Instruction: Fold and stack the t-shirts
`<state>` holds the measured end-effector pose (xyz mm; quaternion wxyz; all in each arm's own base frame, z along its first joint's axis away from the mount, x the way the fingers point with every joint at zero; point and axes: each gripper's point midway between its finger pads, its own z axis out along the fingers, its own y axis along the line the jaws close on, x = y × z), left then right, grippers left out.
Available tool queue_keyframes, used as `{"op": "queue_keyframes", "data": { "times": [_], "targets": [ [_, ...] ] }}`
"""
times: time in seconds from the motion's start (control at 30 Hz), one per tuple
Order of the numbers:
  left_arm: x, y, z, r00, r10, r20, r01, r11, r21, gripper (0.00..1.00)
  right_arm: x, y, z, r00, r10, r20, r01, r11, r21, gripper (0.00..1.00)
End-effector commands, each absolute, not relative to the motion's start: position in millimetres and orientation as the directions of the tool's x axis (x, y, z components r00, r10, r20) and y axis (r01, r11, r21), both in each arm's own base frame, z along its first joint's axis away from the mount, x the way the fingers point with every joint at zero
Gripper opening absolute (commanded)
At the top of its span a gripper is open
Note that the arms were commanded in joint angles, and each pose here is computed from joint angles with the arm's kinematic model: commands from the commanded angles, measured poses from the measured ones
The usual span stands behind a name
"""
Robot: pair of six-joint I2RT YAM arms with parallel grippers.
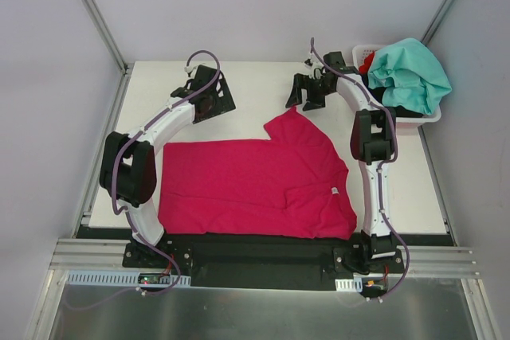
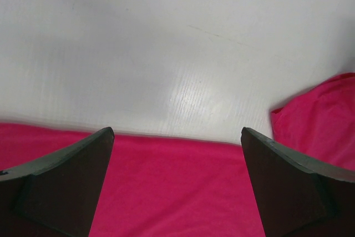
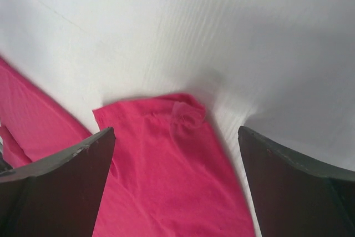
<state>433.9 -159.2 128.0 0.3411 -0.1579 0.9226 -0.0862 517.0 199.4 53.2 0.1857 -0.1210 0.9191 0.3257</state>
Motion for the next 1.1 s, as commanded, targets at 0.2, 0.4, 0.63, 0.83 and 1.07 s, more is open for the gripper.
{"op": "queue_keyframes", "data": {
  "times": [0.2, 0.4, 0.63, 0.83, 1.07],
  "targets": [
    [440, -156, 129, -0.7, -0.365, -0.614, -0.239, 0.929, -0.281, 0.99, 543, 209, 70, -0.885, -0.012, -0.466, -0.326, 0.732, 0.599, 0.93],
    [439, -156, 128, -0.702, -0.377, -0.605, -0.246, 0.925, -0.29, 0.99, 530, 208, 57, -0.907, -0.004, -0.42, -0.291, 0.728, 0.621, 0.91],
    [434, -155, 126, -0.704, -0.377, -0.602, -0.25, 0.925, -0.287, 0.99, 522, 208, 52, -0.92, -0.007, -0.392, -0.275, 0.726, 0.631, 0.81],
    [431, -152, 127, -0.701, -0.379, -0.604, -0.254, 0.924, -0.284, 0.99, 518, 208, 49, -0.928, -0.008, -0.373, -0.263, 0.724, 0.638, 0.71],
    [428, -135, 114, -0.707, -0.438, -0.556, -0.313, 0.898, -0.31, 0.99, 521, 206, 51, -0.923, -0.014, -0.385, -0.276, 0.722, 0.635, 0.48]
  ]
}}
